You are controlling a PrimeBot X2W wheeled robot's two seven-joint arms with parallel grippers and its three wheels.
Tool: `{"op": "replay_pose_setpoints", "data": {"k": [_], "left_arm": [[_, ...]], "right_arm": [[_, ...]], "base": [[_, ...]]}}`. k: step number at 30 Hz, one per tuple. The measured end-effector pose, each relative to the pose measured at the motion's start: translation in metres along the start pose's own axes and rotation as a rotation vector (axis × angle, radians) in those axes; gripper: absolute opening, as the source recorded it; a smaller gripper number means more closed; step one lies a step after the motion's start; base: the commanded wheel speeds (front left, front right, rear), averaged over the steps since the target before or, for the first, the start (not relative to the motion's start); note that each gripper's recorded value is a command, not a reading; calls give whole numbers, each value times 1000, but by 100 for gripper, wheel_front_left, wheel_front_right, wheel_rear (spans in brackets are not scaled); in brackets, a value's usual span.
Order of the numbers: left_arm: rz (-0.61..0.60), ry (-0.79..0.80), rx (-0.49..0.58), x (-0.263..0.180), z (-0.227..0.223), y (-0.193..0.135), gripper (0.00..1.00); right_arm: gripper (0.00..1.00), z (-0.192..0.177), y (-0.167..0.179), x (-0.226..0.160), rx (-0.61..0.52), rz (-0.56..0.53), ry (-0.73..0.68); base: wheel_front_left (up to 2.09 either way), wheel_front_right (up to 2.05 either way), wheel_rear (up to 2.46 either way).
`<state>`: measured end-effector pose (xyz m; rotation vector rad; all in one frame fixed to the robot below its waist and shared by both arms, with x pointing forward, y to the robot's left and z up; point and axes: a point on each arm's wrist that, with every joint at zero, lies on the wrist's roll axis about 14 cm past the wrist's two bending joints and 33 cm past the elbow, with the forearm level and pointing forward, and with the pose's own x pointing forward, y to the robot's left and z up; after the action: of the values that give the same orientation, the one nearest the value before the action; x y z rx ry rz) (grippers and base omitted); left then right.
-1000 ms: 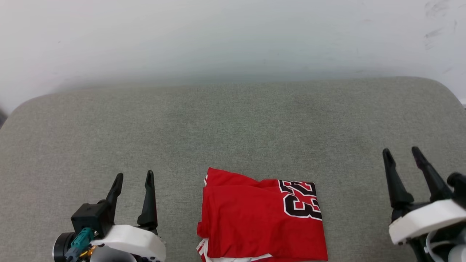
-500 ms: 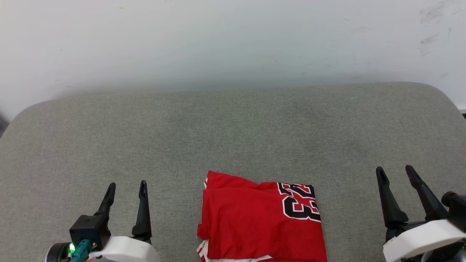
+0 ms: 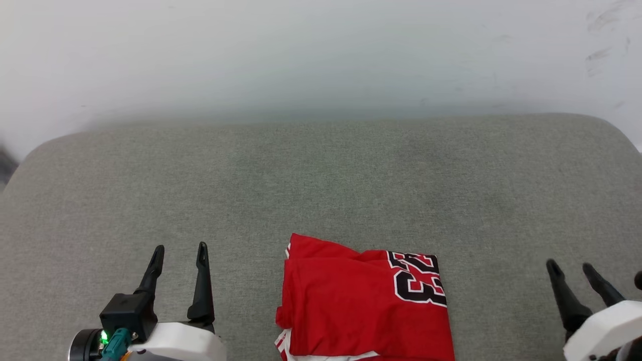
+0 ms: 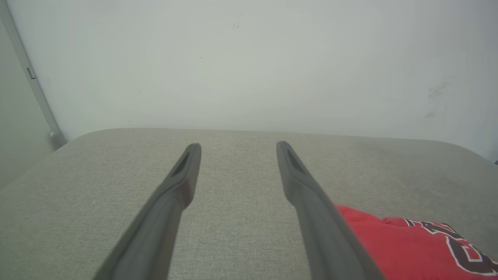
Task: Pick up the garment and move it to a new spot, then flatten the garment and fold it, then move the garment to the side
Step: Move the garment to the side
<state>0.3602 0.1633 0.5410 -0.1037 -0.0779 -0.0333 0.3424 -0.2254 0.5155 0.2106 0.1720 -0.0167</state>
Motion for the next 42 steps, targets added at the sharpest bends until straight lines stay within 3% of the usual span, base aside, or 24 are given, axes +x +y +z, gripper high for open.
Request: {"op": "replay_pose_setpoints", "data": {"k": [4,9,15,22,25,26,27,28,34,39,42], "left_arm": [[10,-13,-7,-1,2,2,100],[29,-37,-8,-2,7,8,100],[53,-34,-8,-2,4,15,100],[67,-12,1,5,-4,21,100],[73,-3,9,7,-7,25,100],[74,-4,12,8,-7,26,100],[78,-2,14,8,-8,28,100],[82,3,15,8,-10,29,100],[92,2,11,6,-9,31,100],[71,-11,1,2,-5,24,100],[45,-22,0,4,-1,17,100]], "right_arm": [[100,-37,-39,2,59,-67,211],[100,-82,-39,7,208,-31,460],[100,-122,12,17,419,110,670],[100,-138,86,34,665,300,779],[100,-146,95,37,692,319,827],[49,-148,96,38,695,322,835],[20,-149,98,40,696,325,838],[0,-149,100,42,701,331,838],[0,-139,108,44,648,373,808],[0,-125,100,39,441,388,739],[0,-119,80,38,262,354,693]], "base": [[0,0,0],[0,0,0],[0,0,0],[0,0,0],[0,0,0],[0,0,0],[0,0,0],[0,0,0],[0,0,0],[0,0,0],[0,0,0]]}}
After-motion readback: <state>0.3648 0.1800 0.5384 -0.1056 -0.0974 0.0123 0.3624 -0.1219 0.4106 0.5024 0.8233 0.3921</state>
